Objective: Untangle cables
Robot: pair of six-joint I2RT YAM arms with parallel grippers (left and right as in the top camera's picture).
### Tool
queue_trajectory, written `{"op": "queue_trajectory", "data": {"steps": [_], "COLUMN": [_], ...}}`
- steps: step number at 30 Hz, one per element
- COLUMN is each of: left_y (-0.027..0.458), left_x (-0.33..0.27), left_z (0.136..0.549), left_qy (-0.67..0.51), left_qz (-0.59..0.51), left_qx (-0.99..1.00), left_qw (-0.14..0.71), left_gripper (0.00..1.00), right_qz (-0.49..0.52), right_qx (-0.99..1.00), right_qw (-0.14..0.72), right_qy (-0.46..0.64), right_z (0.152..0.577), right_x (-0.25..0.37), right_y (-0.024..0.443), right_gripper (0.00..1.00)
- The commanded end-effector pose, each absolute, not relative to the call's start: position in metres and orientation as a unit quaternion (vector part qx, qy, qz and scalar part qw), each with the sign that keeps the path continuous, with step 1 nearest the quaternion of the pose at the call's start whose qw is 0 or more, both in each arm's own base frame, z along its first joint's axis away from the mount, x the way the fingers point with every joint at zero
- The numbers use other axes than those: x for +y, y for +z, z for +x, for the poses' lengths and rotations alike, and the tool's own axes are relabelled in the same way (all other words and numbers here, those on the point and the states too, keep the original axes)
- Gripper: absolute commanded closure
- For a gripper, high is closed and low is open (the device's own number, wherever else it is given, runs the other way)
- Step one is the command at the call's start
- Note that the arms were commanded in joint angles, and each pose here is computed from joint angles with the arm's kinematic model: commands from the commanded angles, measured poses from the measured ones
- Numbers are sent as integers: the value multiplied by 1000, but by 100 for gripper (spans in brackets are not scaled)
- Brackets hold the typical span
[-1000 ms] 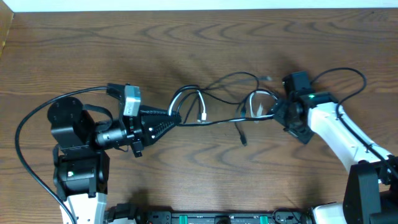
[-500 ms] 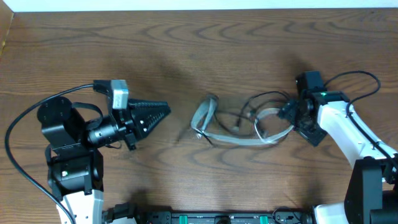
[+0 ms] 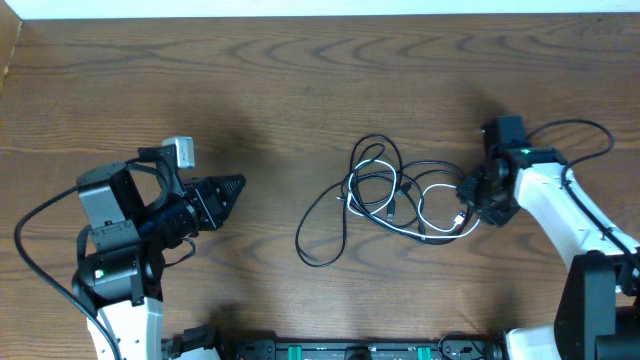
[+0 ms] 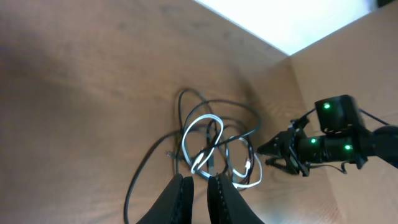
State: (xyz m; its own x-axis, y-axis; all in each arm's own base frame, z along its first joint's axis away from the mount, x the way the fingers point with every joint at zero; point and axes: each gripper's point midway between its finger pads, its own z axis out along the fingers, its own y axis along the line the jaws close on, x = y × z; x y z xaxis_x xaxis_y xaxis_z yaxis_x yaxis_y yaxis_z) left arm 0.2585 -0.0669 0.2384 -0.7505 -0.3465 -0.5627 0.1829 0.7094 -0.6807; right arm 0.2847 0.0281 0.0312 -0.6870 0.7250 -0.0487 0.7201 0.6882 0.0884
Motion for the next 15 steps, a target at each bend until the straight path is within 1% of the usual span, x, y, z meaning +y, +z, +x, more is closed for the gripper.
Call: {"op": "queue_trajectory", "data": {"steps": [1,3,4,5,6,7,8,9,10,11,13,15], "left_y": [237,235,235,235,234,233,233,232,231,230,225,218], "left_x": [-63,-68,-70,-74,-75,-79,-81,-85,-87,-90,-91,-92], "left_z": [258,253,250,248,246,244,243,241,240,240,239,239], "left_qy": [-368,-382,-390,-396,-397,-397,-397,-398,-397,-394,-380,-359], "left_qz": [-58,-59,-59,-54,-51,-41,-33,-24,-20,-15,-11,-8], "left_qx": [862,862,862,861,862,864,865,865,867,869,877,888], "left_qw": [342,327,320,315,312,309,306,304,300,298,293,288], "left_gripper": [85,86,86,86,85,85,76,69,62,59,44,38], "right_qz": [370,351,339,326,313,295,270,247,222,197,145,95], "right_qx": [927,934,938,942,946,951,957,962,966,969,974,975], "right_qw": [36,43,48,56,63,69,75,79,81,83,87,89], "right_qy": [40,44,47,51,56,63,74,88,103,120,152,181], "right_z": [283,286,289,292,295,298,301,304,306,307,309,308], "right_x": [45,54,58,63,67,73,81,89,98,107,123,139], "right_y": [29,29,30,30,31,32,33,34,36,37,41,45], "right_gripper": [73,72,67,55,46,35,30,27,25,23,21,18]}}
